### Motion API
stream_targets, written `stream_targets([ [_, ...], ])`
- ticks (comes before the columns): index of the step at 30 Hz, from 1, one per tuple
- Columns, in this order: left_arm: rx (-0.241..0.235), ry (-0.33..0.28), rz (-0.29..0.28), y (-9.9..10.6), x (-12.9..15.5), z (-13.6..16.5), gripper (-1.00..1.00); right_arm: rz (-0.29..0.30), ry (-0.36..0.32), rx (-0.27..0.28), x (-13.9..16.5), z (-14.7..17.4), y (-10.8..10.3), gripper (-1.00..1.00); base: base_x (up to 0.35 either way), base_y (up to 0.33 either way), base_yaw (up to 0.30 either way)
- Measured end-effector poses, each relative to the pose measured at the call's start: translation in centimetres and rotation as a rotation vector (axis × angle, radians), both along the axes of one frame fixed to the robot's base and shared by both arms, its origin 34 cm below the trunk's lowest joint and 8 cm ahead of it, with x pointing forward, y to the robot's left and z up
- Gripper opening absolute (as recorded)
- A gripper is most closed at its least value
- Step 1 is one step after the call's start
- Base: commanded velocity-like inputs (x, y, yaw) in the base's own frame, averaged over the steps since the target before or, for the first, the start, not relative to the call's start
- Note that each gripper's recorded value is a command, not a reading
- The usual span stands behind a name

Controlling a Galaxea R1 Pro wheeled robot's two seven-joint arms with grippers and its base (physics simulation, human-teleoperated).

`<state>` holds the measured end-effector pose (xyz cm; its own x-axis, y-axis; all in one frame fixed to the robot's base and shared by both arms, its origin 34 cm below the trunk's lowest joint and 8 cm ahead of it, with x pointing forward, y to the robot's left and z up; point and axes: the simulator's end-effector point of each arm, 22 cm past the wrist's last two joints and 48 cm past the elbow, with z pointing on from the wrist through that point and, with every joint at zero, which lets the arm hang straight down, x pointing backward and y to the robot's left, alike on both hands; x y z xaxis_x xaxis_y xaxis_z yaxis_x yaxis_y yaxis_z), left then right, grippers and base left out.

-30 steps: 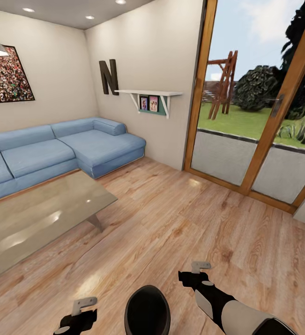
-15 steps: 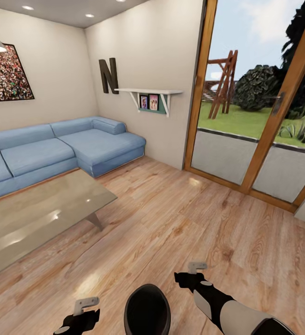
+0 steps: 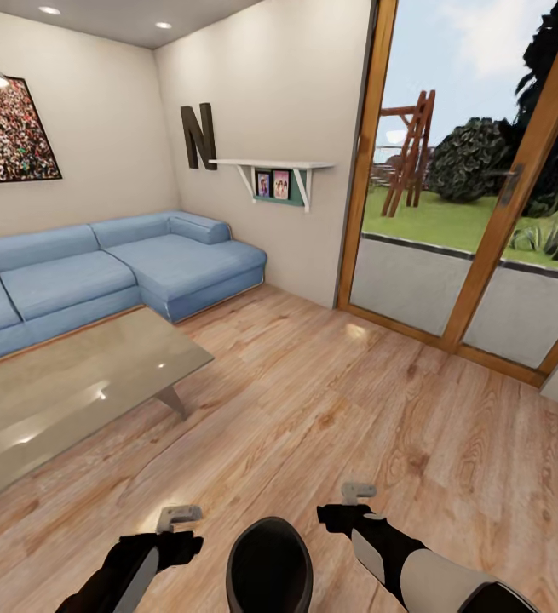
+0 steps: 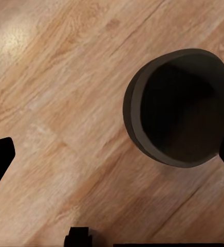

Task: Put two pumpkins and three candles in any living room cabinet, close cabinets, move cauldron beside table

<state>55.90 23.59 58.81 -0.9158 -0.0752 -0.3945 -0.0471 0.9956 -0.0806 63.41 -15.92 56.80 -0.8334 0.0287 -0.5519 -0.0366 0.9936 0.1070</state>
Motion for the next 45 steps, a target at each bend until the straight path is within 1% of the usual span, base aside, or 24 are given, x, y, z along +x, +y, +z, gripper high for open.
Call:
stream_targets([
  [3, -0.005, -0.001, -0.009, -0.4, 0.5, 0.4, 1.00, 0.000, 0.014, -0.001, -0.3, -0.7, 0.0, 1.00, 0.000, 0.000, 0.000],
  [6, -0.009, -0.002, -0.013, -0.6, 0.7, 0.2, 1.00, 0.012, 0.090, -0.005, -1.7, -2.0, 0.1, 1.00, 0.000, 0.000, 0.000],
  [8, -0.011, -0.002, -0.013, -0.7, 0.7, -0.1, 1.00, 0.017, 0.125, -0.005, -2.4, -2.7, 0.2, 1.00, 0.000, 0.000, 0.000],
  [10, -0.012, -0.001, -0.014, -0.8, 0.7, -0.4, 1.00, 0.023, 0.145, 0.005, -2.7, -3.0, 1.0, 1.00, 0.000, 0.000, 0.000],
  [13, -0.013, 0.000, -0.015, -0.9, 0.6, -0.9, 1.00, 0.028, 0.153, 0.017, -2.7, -3.3, 1.8, 1.00, 0.000, 0.000, 0.000],
  [18, -0.037, 0.006, -0.022, -3.2, 0.3, -1.8, 1.00, 0.033, 0.162, 0.023, -2.9, -4.1, 2.3, 1.00, 0.000, 0.000, 0.000],
  [21, -0.042, 0.011, -0.024, -3.8, 0.2, -2.5, 1.00, 0.038, 0.178, 0.024, -3.3, -4.8, 2.5, 1.00, 0.000, 0.000, 0.000],
  [45, -0.046, 0.014, -0.026, -4.3, -0.4, -7.1, 1.00, 0.047, 0.171, 0.040, -3.7, -9.0, 3.8, 1.00, 0.000, 0.000, 0.000],
])
